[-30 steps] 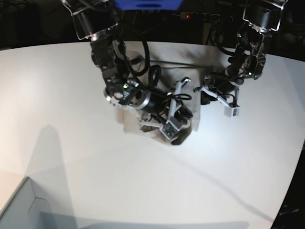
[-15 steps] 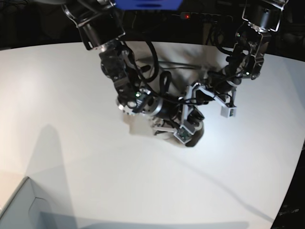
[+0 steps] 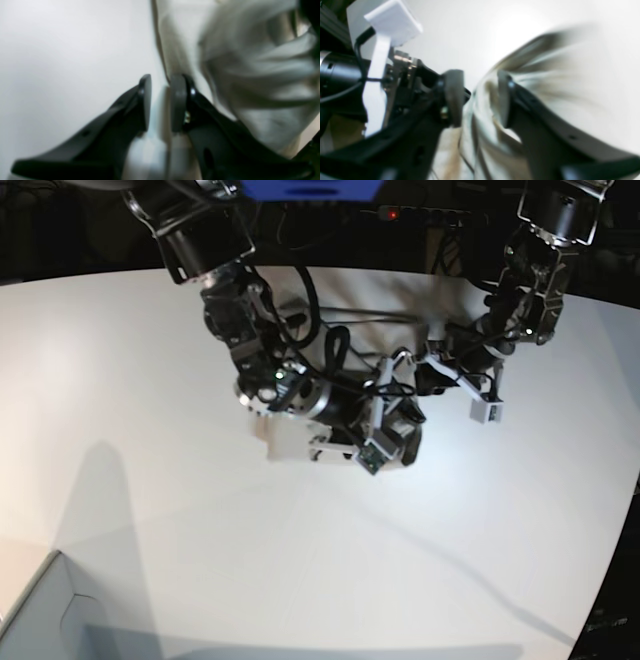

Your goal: Layout the t-shirt on the table in an organized manner, then fold the t-shirt properly

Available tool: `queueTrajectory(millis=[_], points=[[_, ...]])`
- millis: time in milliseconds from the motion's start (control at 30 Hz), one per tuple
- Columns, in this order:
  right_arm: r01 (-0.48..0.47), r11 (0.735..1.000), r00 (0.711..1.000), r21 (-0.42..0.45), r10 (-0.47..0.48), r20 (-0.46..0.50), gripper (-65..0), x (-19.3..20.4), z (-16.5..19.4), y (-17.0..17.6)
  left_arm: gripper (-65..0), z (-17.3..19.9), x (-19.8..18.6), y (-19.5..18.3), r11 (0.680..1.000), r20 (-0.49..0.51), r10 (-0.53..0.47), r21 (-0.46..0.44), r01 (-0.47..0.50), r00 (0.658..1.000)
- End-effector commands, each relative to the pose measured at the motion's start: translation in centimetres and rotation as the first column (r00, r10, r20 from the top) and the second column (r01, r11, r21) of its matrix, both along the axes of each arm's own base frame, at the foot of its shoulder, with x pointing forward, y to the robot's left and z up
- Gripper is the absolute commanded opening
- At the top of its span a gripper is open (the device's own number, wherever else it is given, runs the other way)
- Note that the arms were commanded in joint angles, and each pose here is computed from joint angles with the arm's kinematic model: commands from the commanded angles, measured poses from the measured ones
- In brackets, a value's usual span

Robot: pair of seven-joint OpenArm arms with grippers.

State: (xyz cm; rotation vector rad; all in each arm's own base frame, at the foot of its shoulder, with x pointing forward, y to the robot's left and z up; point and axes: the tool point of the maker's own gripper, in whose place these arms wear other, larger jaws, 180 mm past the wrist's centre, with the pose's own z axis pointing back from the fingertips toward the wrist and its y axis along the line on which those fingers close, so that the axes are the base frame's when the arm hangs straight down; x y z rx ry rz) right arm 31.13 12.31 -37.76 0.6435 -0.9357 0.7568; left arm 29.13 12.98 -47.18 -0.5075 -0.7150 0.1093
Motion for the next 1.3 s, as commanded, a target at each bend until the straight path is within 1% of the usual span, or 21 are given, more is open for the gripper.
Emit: queueTrajectory(millis=[0, 33, 67, 167, 200, 267, 333, 433, 500, 567, 733, 800, 867, 967, 1033, 1133, 1267], points=[[0.010, 0.998, 0.998, 0.067, -0.013, 0.055, -36.2, 0.8, 2.6, 0.7, -50.5, -0.4, -0.5, 0.8, 1.000, -0.023, 0.001, 0.028, -0.001, 1.000], [0.013, 0.997, 0.997, 0.071, -0.018, 0.074, -34.0, 0.7, 3.2, 0.4, -49.8, -0.5, -0.7, 0.9, 1.000, -0.028, 0.003, 0.030, -0.002, 1.000], [0.021, 0.997, 0.995, 0.072, -0.028, 0.092, -32.3, 0.6, 3.6, -0.3, -47.4, -0.6, -0.9, 0.9, 1.000, -0.030, 0.002, 0.030, -0.001, 1.000], [0.069, 0.993, 0.988, 0.100, -0.081, 0.131, -30.6, 0.5, 5.3, -1.9, -38.6, -0.4, -1.0, 2.0, 0.998, -0.028, -0.001, 0.056, 0.002, 1.000], [0.103, 0.989, 0.983, 0.104, -0.117, 0.142, -30.5, 0.9, 5.7, -3.2, -35.5, -0.6, -1.4, 2.1, 0.998, -0.036, -0.002, 0.057, 0.004, 0.999], [0.174, 0.979, 0.970, 0.108, -0.189, 0.152, -30.5, 1.4, 6.1, -5.9, -31.2, -0.3, -1.8, 1.8, 0.999, -0.031, -0.012, 0.053, 0.014, 0.999], [0.248, 0.962, 0.950, 0.112, -0.265, 0.167, -30.3, 1.9, 6.7, -8.6, -27.8, 0.1, -2.2, 2.5, 0.997, -0.023, -0.025, 0.071, 0.027, 0.999], [0.345, 0.933, 0.918, 0.103, -0.358, 0.171, -30.2, 1.9, 6.7, -12.5, -24.9, 1.4, -2.1, 2.3, 0.997, 0.012, -0.038, 0.069, 0.037, 0.999], [0.380, 0.922, 0.908, 0.073, -0.387, 0.162, -30.2, 1.4, 5.8, -14.3, -24.3, 2.0, -2.2, 2.9, 0.998, 0.029, -0.010, 0.065, 0.008, 1.000], [0.389, 0.920, 0.909, 0.048, -0.392, 0.141, -30.2, 0.9, 4.6, -15.0, -24.2, 2.5, -2.0, 3.8, 0.998, 0.044, 0.018, 0.066, -0.021, 0.999], [0.385, 0.923, 0.921, 0.006, -0.385, 0.064, -30.2, -0.1, 1.5, -15.1, -24.2, 3.9, -1.3, 5.5, 0.995, 0.086, 0.065, 0.071, -0.071, 0.994], [0.369, 0.929, 0.929, -0.002, -0.369, 0.037, -30.2, -0.7, 0.5, -14.6, -24.2, 4.2, -1.3, 6.9, 0.991, 0.095, 0.102, 0.079, -0.110, 0.990], [0.322, 0.947, 0.947, -0.013, -0.322, 0.020, -30.2, -1.8, -0.1, -13.2, -24.2, 4.7, -0.9, 8.3, 0.986, 0.112, 0.136, 0.085, -0.146, 0.984], [0.181, 0.983, 0.984, -0.039, -0.180, 0.010, -30.2, -4.4, -0.9, -10.3, -24.2, 5.3, -0.8, 10.3, 0.975, 0.129, 0.186, 0.094, -0.199, 0.974], [0.093, 0.995, 0.996, -0.038, -0.093, -0.002, -30.2, -6.1, -1.2, -8.3, -24.2, 5.7, -0.7, 11.7, 0.967, 0.143, 0.219, 0.100, -0.235, 0.965], [0.010, 1.000, 1.000, -0.028, -0.011, -0.015, -30.2, -8.1, -1.3, -5.9, -24.2, 6.3, -0.5, 13.1, 0.956, 0.160, 0.256, 0.104, -0.274, 0.953], [-0.085, 0.996, 0.996, -0.013, 0.085, -0.021, -30.2, -10.3, -1.2, -3.3, -24.2, 6.8, -0.4, 14.6, 0.944, 0.176, 0.290, 0.108, -0.311, 0.941]])
